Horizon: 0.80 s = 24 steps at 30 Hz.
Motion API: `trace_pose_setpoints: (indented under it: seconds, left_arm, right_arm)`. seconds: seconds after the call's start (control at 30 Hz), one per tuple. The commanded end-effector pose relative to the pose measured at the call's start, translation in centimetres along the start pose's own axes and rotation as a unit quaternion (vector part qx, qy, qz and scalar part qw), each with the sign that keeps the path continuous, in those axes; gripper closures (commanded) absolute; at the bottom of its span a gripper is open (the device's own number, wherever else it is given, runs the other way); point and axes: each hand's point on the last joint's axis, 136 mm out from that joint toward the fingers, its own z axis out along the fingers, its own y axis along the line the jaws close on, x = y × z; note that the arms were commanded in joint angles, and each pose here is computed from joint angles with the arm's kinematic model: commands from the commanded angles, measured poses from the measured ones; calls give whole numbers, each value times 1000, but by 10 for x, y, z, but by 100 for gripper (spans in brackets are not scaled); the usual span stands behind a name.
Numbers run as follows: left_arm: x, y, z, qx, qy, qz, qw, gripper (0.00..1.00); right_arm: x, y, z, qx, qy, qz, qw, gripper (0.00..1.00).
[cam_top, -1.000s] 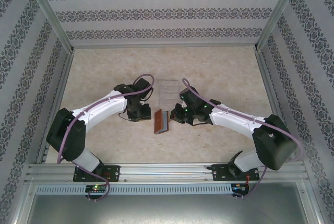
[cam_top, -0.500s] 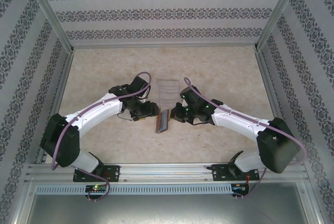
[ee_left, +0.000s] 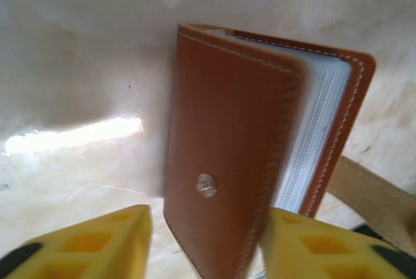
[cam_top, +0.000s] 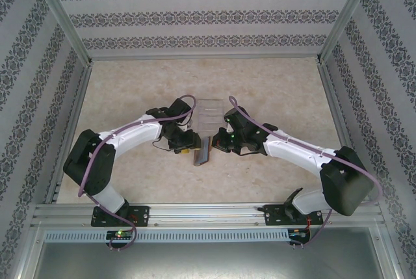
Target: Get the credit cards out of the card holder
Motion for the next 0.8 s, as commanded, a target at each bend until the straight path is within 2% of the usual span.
trace_pose_setpoints:
  seconds: [0.0, 0.17, 0.2, 0.6, 0.77]
  left_arm:
    - [3, 12, -4, -25, -2, 0, 1000, 65]
    - [1, 7, -11, -13, -19, 7, 1000, 85]
    - [1, 5, -12, -9, -20, 9, 1000, 87]
    - [0, -12, -24, 28, -29, 20, 999, 94]
    - [1, -6, -20, 18, -27, 14, 999, 95]
  right_arm:
    - [-3, -4, -5, 10, -13, 5, 1000, 100]
    - [-5, -23, 1, 33, -11, 13, 999, 100]
    - [-4, -27, 3, 37, -9, 14, 999, 100]
    - [-4, -61, 27, 86, 7, 18, 996, 100]
    - [-4, -72, 27, 111, 9, 13, 994, 100]
